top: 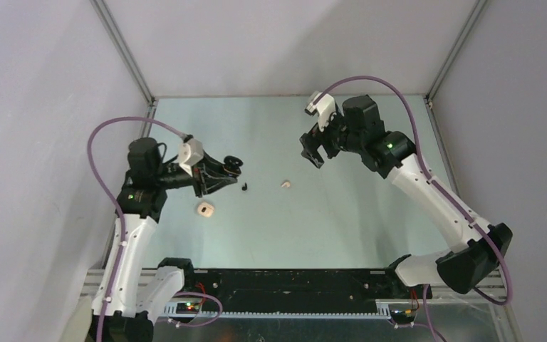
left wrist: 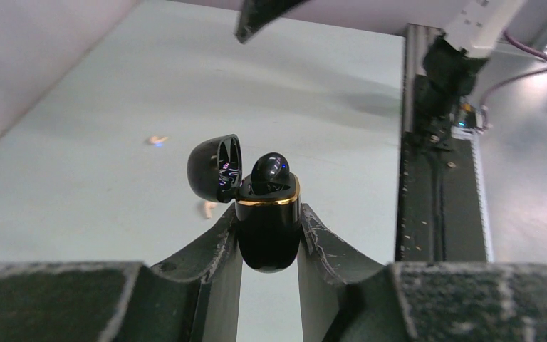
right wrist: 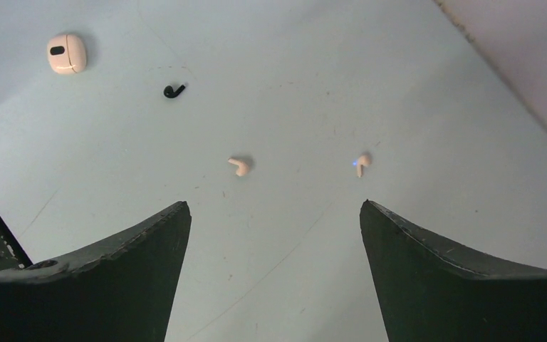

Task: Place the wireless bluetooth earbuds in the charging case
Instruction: Move the left earbud to the center of the board.

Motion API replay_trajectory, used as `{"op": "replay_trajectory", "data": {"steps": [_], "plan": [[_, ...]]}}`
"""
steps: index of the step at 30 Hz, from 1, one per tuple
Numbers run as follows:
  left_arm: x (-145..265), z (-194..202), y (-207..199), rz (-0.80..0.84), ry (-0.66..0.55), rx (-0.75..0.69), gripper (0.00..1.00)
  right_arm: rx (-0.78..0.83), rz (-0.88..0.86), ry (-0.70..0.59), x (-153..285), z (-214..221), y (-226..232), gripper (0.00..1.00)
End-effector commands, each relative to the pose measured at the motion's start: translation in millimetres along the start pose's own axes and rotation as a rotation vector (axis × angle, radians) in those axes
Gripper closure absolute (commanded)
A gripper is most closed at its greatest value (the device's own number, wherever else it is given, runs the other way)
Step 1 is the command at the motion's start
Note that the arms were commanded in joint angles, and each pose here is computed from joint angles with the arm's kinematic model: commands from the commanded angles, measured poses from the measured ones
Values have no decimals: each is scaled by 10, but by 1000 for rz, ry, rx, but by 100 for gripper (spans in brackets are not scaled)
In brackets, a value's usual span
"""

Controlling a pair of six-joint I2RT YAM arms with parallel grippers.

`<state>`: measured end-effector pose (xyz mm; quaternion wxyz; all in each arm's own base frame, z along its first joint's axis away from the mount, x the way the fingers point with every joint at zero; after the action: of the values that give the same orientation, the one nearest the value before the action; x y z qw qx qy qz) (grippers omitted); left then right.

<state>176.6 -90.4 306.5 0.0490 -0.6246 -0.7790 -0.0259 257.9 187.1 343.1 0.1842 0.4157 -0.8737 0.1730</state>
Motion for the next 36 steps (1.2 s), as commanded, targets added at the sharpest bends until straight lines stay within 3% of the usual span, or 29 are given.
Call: {"op": "replay_trajectory", "data": {"steps": [1, 15, 24, 36], "plan": [[213, -303, -8, -104, -45, -77, 100, -63, -71, -35, -165, 7, -48, 7], [506, 63, -219, -270, -29, -127, 100, -51, -95, 154, -753, 374, 54, 10], [631, 161, -299, -281, -7, -97, 100, -216, -178, 224, -1136, 602, 174, 11], [590, 394, -394, -227, -58, -180, 100, -404, -296, 279, -1688, 240, 253, 14]]}}
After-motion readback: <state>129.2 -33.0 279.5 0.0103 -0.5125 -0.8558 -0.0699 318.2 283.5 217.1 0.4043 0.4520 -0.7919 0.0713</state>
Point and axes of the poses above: each gripper's point midway between its finger pads, its own x axis back along the fingers, its own y axis along the line the jaws close on, z = x × y, the point moved 9 cm from there along x, back along the fingers
